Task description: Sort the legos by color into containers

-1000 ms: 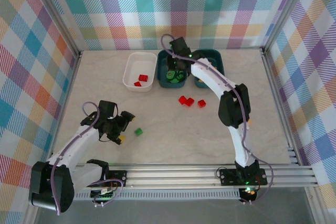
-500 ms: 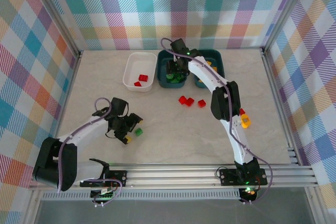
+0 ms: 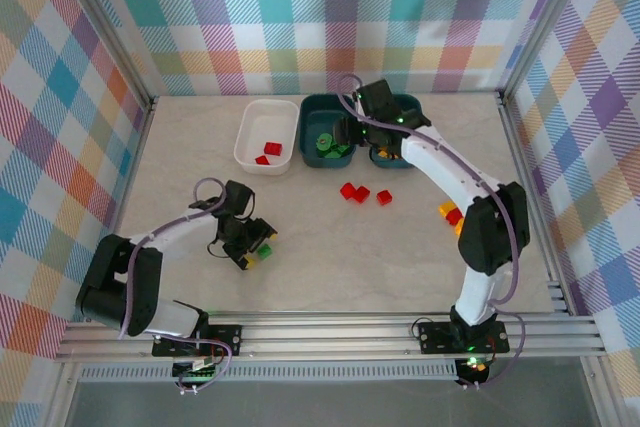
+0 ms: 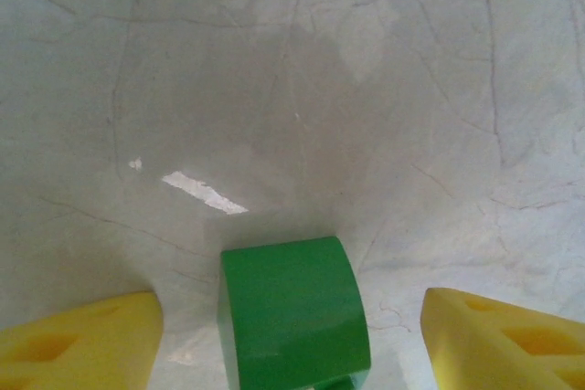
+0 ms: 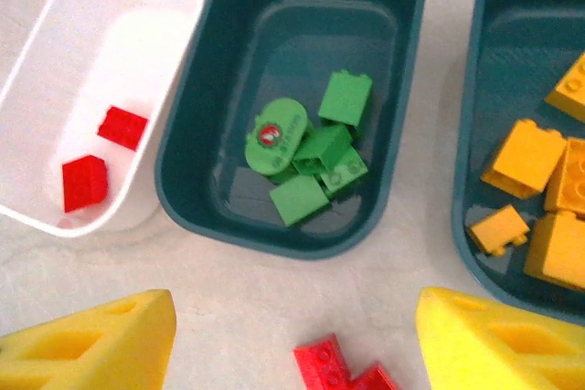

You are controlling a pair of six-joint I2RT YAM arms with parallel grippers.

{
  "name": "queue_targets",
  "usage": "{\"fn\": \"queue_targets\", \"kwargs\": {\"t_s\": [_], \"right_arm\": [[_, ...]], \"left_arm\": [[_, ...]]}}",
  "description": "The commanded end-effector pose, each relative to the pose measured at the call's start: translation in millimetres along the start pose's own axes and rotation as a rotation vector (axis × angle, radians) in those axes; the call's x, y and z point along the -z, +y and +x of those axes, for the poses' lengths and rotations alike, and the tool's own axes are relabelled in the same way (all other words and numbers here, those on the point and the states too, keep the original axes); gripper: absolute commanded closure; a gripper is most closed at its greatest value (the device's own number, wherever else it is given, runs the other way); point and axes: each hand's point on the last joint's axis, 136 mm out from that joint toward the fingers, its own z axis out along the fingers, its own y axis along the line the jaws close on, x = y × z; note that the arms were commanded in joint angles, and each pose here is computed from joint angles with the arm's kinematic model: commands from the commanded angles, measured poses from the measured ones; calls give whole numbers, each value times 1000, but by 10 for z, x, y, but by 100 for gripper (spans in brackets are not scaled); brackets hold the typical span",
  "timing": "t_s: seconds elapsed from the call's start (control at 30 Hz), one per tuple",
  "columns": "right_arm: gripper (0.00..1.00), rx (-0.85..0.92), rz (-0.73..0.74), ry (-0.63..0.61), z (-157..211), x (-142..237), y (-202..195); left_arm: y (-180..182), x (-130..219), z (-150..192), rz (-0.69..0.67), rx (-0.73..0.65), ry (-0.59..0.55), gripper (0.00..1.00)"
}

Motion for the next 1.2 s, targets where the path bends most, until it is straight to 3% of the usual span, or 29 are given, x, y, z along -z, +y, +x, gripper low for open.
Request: {"fn": "queue_targets", "kwargs": {"t_s": [0.0, 0.27, 0.57, 0.77, 0.9, 1.17], "right_arm": [[30, -25, 35, 2, 159, 5, -132], [30, -102, 117, 41, 560, 110, -632], [29, -258, 214, 15, 647, 192, -1296], [26, -320, 334, -36, 426, 50, -1911], [25, -316, 283, 18, 256, -202, -2081], [25, -285, 252, 39, 92, -492, -2121]], "left_arm": [[-245, -83, 77, 56, -96, 21, 30], [-332, -176, 118, 47, -126, 48, 55], [-720, -88, 106, 93, -181, 51, 67], [-1621, 197, -161, 165, -293, -23, 69], [-2256, 230, -334, 218, -386, -46, 70], [-2885, -25, -745, 162, -476, -113, 69]]}}
